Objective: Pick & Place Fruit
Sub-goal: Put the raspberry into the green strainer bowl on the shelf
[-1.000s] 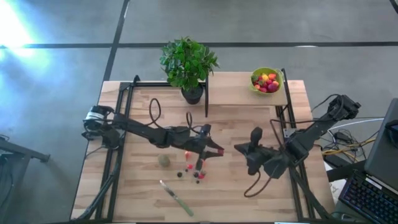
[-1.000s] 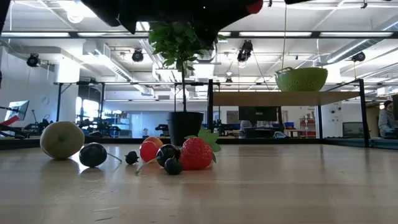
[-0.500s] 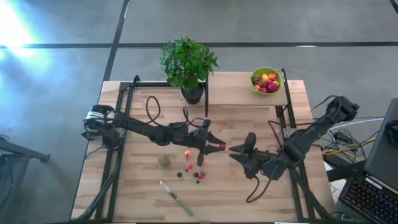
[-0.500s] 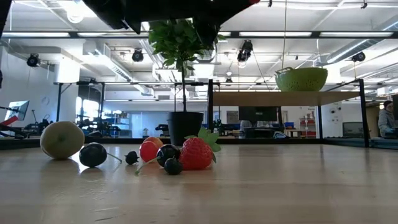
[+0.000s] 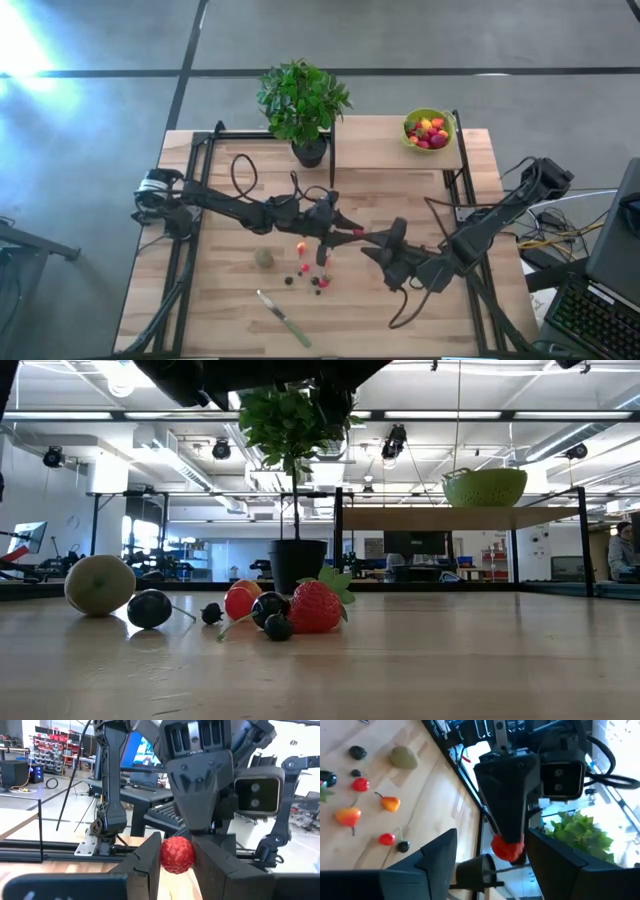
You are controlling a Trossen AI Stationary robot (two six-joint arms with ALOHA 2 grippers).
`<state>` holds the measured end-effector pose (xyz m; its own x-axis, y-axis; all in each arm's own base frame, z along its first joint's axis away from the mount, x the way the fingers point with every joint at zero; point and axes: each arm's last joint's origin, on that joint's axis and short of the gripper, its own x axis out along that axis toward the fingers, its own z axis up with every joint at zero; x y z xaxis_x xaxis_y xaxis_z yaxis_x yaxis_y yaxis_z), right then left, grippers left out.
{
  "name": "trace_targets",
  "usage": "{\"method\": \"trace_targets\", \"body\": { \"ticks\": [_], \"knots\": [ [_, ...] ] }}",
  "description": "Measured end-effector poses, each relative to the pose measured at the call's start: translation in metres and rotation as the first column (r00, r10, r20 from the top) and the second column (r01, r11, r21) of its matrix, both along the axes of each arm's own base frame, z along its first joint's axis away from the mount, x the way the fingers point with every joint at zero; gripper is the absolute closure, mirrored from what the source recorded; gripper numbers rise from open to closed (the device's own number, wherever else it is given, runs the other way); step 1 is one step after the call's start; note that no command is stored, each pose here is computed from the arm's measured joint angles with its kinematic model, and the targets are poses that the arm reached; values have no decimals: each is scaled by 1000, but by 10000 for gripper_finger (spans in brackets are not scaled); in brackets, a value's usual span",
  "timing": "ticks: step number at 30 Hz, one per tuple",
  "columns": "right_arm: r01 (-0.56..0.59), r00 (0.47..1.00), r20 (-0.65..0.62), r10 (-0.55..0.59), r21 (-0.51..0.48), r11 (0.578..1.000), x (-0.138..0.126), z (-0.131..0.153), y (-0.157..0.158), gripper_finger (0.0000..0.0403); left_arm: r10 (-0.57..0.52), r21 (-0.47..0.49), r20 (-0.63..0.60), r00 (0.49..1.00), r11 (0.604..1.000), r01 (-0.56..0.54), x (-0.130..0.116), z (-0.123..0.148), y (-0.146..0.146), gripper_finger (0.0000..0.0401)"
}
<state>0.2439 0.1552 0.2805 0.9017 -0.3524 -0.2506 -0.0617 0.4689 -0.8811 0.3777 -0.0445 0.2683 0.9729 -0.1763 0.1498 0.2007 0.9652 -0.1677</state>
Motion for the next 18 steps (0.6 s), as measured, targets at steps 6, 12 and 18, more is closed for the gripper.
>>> {"method": "trace_targets", "body": {
  "ticks": [6, 12, 18],
  "knots": [
    [48, 998, 29, -47, -49, 998, 5, 2, -2, 185, -8, -28, 14, 1000, 1000, 8, 0, 2, 0, 302],
    [80, 996, 34, -79, -38, 996, 10, 2, -11, 204, -10, -41, 21, 1000, 999, 11, 0, 3, 0, 300],
    [71, 997, 43, -70, -14, 997, 14, 4, -14, 219, -9, -40, 30, 999, 999, 11, -1, 4, 0, 301]
  ]
}}
